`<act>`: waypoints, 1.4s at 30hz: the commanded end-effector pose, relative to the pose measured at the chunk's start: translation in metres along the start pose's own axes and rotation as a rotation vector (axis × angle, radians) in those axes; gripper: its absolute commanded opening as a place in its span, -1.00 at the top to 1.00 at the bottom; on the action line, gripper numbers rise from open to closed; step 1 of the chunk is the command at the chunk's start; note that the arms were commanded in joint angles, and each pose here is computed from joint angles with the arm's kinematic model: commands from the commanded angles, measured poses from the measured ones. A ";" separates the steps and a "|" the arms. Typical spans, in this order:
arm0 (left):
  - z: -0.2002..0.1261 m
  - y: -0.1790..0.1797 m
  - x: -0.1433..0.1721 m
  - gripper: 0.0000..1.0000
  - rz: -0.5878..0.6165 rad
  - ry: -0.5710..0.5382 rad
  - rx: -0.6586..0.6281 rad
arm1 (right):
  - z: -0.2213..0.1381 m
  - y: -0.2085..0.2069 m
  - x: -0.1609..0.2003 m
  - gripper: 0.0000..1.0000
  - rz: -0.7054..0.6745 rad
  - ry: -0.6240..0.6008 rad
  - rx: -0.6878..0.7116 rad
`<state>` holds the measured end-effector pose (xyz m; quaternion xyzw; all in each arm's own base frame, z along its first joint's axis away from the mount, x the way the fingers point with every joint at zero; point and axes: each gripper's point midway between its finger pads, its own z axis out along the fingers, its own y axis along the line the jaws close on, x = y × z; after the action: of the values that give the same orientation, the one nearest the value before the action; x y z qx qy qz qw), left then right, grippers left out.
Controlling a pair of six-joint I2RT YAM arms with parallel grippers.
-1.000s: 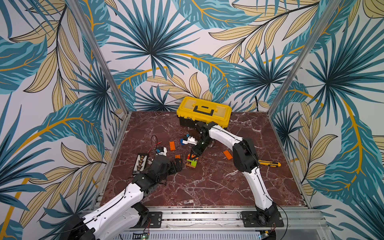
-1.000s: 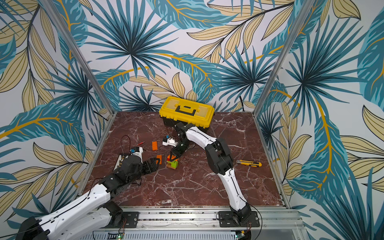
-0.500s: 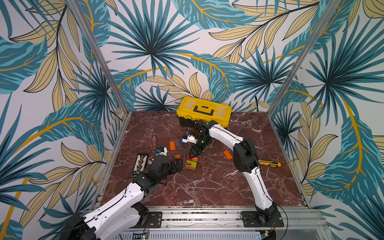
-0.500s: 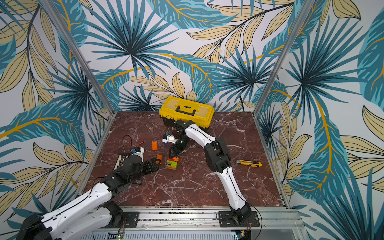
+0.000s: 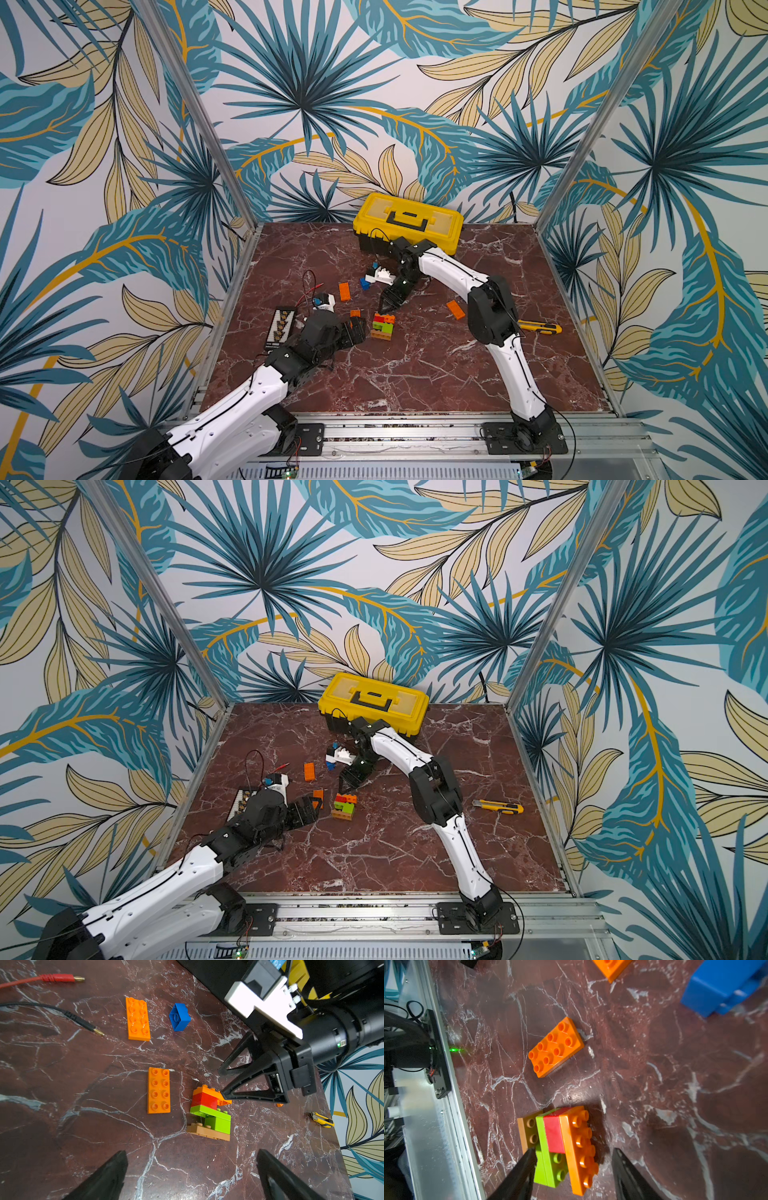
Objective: Assemble the number 5 with lego
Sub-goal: Place the lego brick at the center of the board, then pick up the lego brick from the center of the board.
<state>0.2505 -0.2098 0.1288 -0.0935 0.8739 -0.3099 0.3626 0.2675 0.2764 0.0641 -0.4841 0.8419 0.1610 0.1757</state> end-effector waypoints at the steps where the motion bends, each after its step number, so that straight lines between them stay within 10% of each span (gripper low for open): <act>1: -0.005 0.015 -0.002 -0.99 0.021 -0.036 -0.048 | 0.002 0.006 -0.005 0.33 0.035 -0.007 -0.070; 42: -0.024 0.047 -0.032 -0.99 0.011 -0.054 -0.124 | 0.045 -0.021 -0.071 0.18 0.116 0.157 -0.510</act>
<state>0.2589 -0.1484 0.1317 -0.1205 0.8821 -0.2478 0.3820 0.3313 0.3477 0.0604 -0.4773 0.8108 0.3386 0.0072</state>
